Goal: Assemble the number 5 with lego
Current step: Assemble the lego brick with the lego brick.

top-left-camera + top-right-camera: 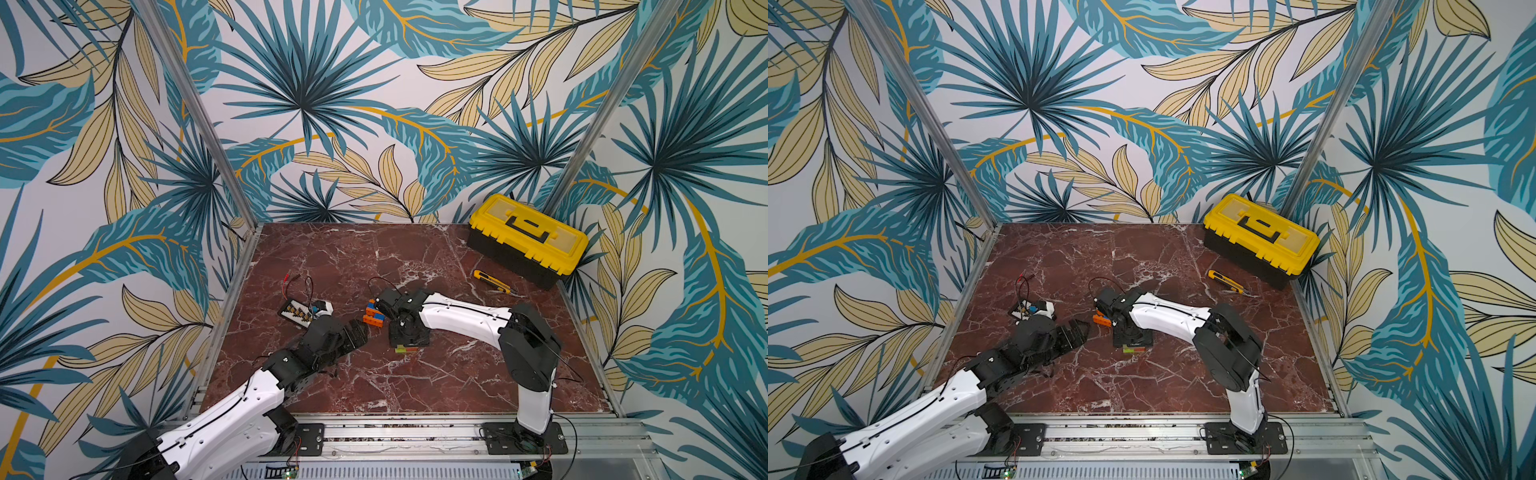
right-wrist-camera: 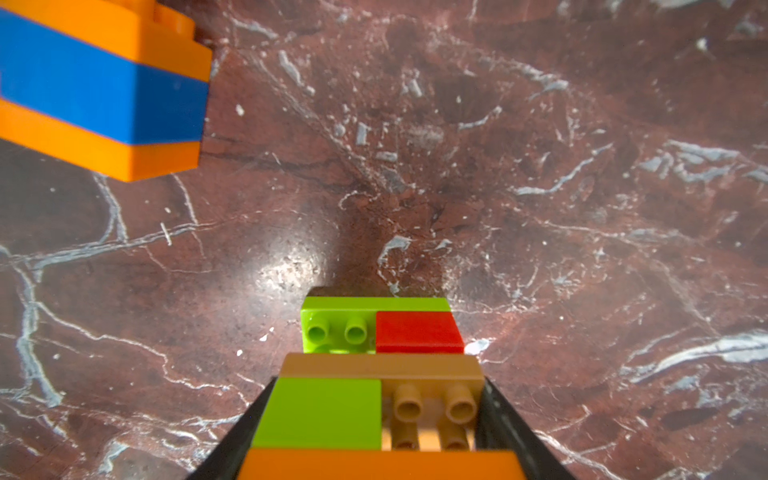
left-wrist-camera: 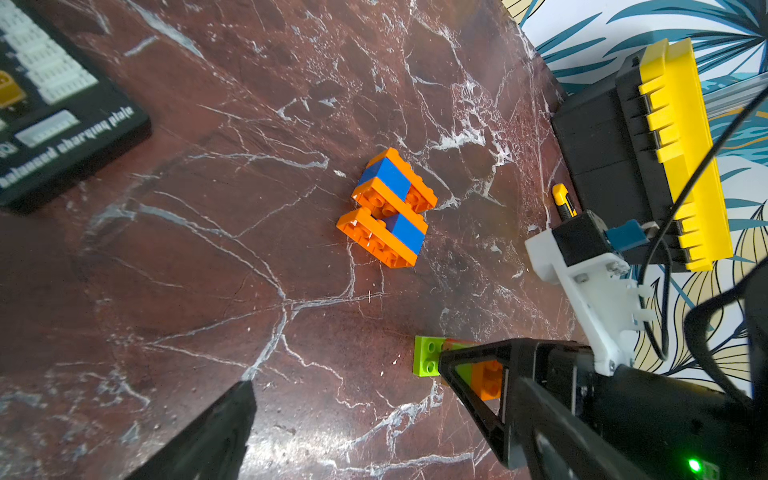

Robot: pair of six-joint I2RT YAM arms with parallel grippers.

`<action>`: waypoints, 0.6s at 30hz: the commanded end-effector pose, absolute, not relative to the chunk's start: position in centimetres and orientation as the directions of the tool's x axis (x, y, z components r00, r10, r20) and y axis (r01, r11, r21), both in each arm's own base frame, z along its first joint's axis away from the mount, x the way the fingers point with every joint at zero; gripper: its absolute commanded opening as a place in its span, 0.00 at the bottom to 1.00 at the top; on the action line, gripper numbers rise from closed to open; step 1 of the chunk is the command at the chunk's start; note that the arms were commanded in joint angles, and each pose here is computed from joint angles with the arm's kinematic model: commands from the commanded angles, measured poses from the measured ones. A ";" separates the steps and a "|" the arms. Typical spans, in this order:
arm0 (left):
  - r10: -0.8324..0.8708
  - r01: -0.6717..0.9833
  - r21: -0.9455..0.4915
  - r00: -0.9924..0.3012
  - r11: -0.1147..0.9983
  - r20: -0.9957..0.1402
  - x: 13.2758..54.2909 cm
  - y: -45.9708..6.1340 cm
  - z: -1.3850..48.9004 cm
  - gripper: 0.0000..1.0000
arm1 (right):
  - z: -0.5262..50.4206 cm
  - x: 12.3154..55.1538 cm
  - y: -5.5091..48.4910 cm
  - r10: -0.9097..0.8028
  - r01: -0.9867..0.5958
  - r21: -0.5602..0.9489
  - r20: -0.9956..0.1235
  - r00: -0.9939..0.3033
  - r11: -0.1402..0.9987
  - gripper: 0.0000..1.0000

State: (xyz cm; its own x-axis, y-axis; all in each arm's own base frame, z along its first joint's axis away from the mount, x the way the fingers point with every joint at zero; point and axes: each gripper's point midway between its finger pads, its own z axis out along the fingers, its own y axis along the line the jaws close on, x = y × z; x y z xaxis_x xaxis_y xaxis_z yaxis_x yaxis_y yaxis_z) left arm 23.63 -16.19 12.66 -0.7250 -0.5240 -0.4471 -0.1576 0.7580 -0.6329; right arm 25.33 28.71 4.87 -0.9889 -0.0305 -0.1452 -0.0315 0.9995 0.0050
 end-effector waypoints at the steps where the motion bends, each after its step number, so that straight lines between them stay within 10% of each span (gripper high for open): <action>1: -0.530 -0.177 -0.621 -0.721 0.763 -0.446 23.3 -15.5 11.5 1.00 | 2.8 23.8 28.5 -0.054 -0.052 -0.029 -0.072 -0.996 0.998 0.60; 18: -0.529 -0.183 -0.620 -0.728 0.763 -0.437 23.2 -15.6 11.2 1.00 | 2.4 23.2 28.0 -0.053 -0.053 -0.003 -0.076 -0.996 0.999 0.59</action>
State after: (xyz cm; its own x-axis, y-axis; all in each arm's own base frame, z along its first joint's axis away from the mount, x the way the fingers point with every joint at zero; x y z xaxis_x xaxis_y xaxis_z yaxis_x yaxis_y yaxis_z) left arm 23.47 -16.08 12.27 -0.7278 -0.5233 -0.4432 -0.1629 0.7598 -0.6294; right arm 25.21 28.78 4.85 -0.9864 -0.0317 -0.1610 -0.0367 0.9989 0.0281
